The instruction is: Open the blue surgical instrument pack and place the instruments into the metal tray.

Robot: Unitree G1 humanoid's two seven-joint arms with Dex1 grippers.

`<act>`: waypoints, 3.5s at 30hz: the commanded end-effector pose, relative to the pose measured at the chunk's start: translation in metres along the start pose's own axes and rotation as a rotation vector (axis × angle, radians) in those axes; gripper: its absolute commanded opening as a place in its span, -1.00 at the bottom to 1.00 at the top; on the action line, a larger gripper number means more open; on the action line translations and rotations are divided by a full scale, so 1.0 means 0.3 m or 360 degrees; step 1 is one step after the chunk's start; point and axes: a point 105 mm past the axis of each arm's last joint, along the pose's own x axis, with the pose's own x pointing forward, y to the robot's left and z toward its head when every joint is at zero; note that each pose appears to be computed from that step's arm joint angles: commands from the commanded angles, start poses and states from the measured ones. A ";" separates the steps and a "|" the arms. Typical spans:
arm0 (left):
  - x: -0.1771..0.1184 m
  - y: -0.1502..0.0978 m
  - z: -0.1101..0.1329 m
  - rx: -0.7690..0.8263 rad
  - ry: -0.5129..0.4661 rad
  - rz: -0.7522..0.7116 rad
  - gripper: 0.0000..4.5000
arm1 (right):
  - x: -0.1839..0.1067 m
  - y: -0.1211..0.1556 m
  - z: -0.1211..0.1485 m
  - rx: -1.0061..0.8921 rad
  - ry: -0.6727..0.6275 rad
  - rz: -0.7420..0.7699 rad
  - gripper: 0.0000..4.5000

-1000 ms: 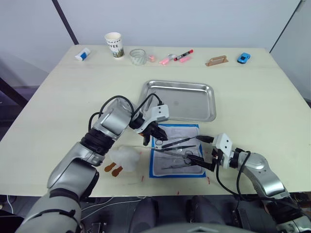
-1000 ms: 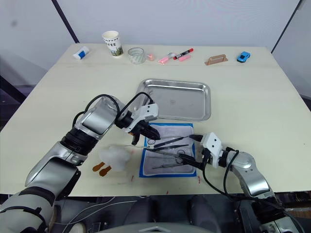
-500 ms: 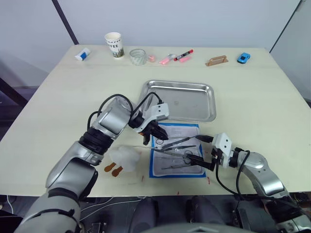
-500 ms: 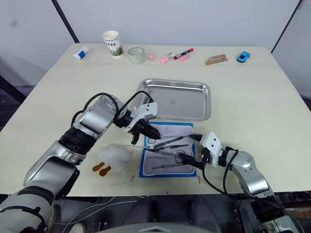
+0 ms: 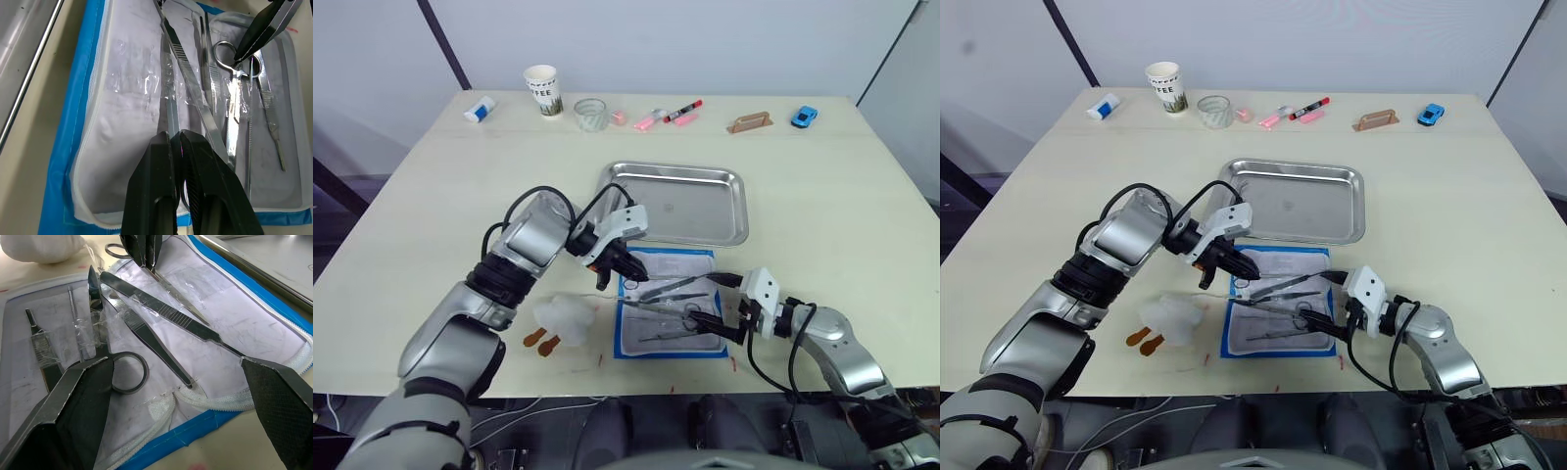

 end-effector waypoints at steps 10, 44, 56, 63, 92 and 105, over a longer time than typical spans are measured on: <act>-0.063 0.003 0.028 0.0029 -0.0072 -0.0018 -0.96 | -0.012 0.054 -0.182 0.0150 0.0327 0.0025 1.00; -0.170 -0.011 -0.116 0.0106 -0.0018 -0.0042 -0.96 | 0.004 0.055 -0.183 0.0157 0.0317 0.0035 1.00; -0.252 -0.051 -0.105 0.0076 -0.0210 -0.0008 -0.96 | 0.008 0.058 -0.185 0.0161 0.0314 0.0048 1.00; -0.281 -0.052 -0.004 -0.0063 -0.0585 0.0149 -0.96 | 0.009 0.061 -0.187 0.0167 0.0308 0.0047 1.00; -0.153 0.283 0.085 -0.0810 -0.0921 0.1410 -0.96 | -0.005 0.045 -0.135 0.0160 0.0190 -0.0003 1.00; -0.085 0.323 0.057 -0.0917 -0.0747 0.1526 -0.96 | -0.012 0.041 -0.138 0.0152 0.0202 -0.0008 1.00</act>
